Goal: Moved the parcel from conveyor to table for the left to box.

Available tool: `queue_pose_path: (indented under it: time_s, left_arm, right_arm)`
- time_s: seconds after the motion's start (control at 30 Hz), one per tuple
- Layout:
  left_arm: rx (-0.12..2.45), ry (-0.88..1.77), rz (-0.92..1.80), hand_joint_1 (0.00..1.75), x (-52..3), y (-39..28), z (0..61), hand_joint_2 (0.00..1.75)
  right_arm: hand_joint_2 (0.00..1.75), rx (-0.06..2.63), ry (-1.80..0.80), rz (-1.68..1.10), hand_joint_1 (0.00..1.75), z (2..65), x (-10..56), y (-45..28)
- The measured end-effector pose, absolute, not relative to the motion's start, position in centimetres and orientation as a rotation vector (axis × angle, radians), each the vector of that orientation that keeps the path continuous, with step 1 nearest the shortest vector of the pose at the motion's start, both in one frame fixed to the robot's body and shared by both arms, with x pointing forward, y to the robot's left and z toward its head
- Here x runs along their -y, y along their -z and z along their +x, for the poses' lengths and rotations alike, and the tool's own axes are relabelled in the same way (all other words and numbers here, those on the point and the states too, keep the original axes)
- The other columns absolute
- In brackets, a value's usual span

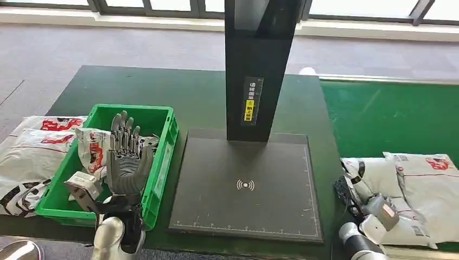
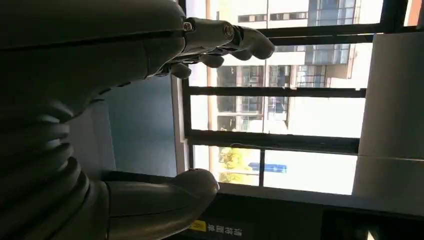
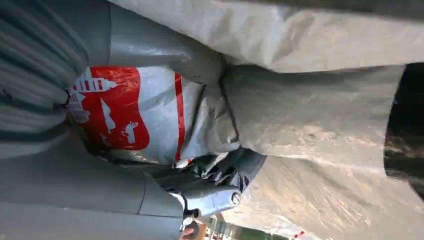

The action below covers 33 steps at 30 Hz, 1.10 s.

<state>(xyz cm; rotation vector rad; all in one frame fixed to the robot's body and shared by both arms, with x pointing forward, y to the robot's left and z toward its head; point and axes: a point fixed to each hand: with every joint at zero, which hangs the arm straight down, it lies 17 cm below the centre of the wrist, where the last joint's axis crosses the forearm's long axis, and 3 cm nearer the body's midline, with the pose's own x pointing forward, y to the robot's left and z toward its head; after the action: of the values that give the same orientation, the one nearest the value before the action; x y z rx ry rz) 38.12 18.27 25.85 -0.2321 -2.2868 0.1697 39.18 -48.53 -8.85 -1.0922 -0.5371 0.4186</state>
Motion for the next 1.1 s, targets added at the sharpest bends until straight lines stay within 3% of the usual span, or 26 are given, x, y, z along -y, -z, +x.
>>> queue_pose_path:
  time_s: [0.37,0.53,0.7,0.87,1.1]
  left_arm:
    - [2.287,-0.163,-0.227,0.00,-18.2,-25.9,38.1,1.75]
    - [2.293,-0.165,-0.202,0.00,-18.5,-26.1,38.1,1.75]
    - [2.295,-0.169,-0.184,0.00,-18.7,-26.1,38.1,1.75]
    - [2.296,-0.178,-0.159,0.00,-18.9,-26.0,38.2,1.75]
    - [2.296,-0.179,-0.155,0.00,-18.9,-26.0,38.2,1.75]
  right_arm:
    - [1.75,0.607,-0.385,-1.181,1.75,39.9,49.5,6.8]
    - [1.75,0.778,-0.398,-1.269,1.75,41.1,49.3,3.9]
    - [1.75,0.958,-0.357,-1.362,1.75,42.5,49.1,-1.2]
    - [1.75,1.454,-0.341,-1.587,1.75,42.9,47.1,-14.4]
    - [1.75,1.341,-0.148,-1.723,1.75,38.4,50.6,-16.8]
